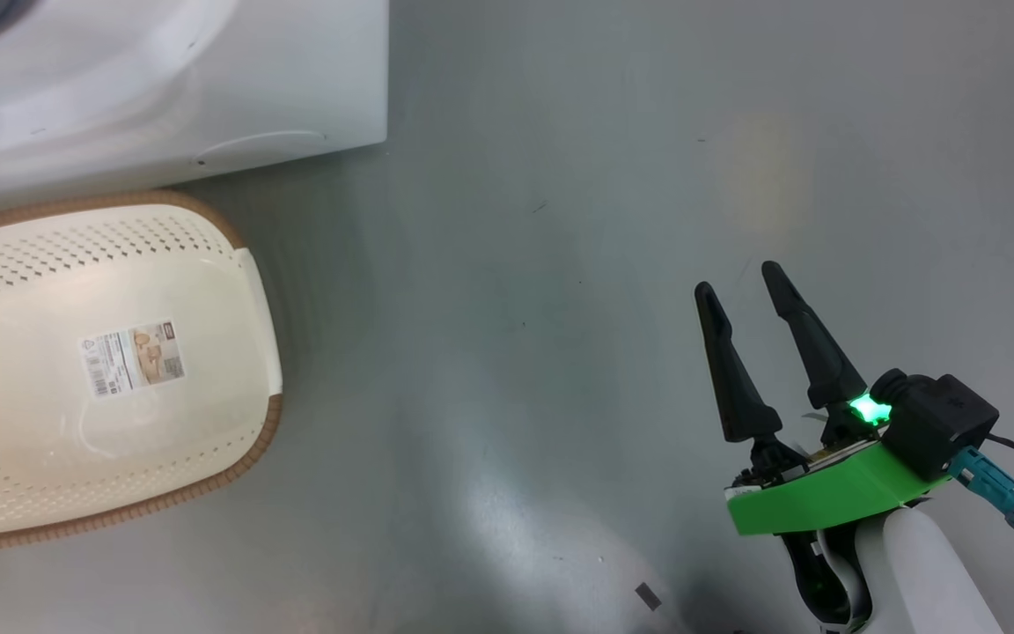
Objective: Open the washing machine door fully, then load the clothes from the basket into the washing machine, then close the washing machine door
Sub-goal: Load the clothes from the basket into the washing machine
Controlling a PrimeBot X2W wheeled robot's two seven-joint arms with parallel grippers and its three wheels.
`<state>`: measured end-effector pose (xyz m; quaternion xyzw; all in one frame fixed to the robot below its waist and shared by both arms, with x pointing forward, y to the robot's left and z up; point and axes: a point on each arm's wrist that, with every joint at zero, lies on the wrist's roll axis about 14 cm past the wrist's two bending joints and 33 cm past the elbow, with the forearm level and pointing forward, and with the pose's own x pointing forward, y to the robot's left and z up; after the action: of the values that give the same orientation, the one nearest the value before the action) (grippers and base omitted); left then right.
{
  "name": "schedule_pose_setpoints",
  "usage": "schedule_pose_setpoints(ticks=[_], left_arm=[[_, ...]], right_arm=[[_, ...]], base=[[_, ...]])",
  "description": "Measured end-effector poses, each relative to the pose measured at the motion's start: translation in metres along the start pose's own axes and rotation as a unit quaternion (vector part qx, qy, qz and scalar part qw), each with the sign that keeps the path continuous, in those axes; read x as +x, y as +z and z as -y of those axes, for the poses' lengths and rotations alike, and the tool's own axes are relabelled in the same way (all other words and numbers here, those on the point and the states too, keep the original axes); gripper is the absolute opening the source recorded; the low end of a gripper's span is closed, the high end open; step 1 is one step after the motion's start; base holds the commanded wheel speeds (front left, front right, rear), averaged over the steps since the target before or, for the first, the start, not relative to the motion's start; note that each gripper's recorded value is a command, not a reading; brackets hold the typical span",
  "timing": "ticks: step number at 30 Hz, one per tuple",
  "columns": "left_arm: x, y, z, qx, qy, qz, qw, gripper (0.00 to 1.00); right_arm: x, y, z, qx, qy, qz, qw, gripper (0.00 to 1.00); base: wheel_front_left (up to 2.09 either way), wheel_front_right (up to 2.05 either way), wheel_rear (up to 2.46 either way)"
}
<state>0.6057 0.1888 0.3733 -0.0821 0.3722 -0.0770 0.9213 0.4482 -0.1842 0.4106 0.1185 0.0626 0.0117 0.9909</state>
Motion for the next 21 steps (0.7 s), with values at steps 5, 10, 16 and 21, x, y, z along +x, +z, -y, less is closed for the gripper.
schedule_pose_setpoints(ticks=[5, 10, 16, 21], left_arm=[[-0.006, 0.02, 0.0, 0.008, 0.003, 0.024, 1.0, 0.0], [-0.004, 0.063, -0.007, 0.031, 0.025, 0.096, 0.995, 0.0], [0.01, 0.099, -0.012, 0.047, 0.05, 0.171, 0.983, 0.0], [0.025, 0.127, -0.009, 0.054, 0.059, 0.228, 0.97, 0.0]], right_arm=[[0.001, -0.003, -0.002, 0.001, 0.003, -0.004, 1.0, 1.0], [0.002, -0.004, -0.002, -0.001, 0.005, -0.005, 1.0, 1.0], [0.0, -0.002, 0.004, -0.006, -0.003, -0.006, 1.0, 1.0], [-0.004, -0.006, 0.009, -0.009, -0.01, -0.013, 1.0, 1.0]], base=[[0.0, 0.0, 0.0], [0.0, 0.0, 0.0], [0.0, 0.0, 0.0], [0.0, 0.0, 0.0]])
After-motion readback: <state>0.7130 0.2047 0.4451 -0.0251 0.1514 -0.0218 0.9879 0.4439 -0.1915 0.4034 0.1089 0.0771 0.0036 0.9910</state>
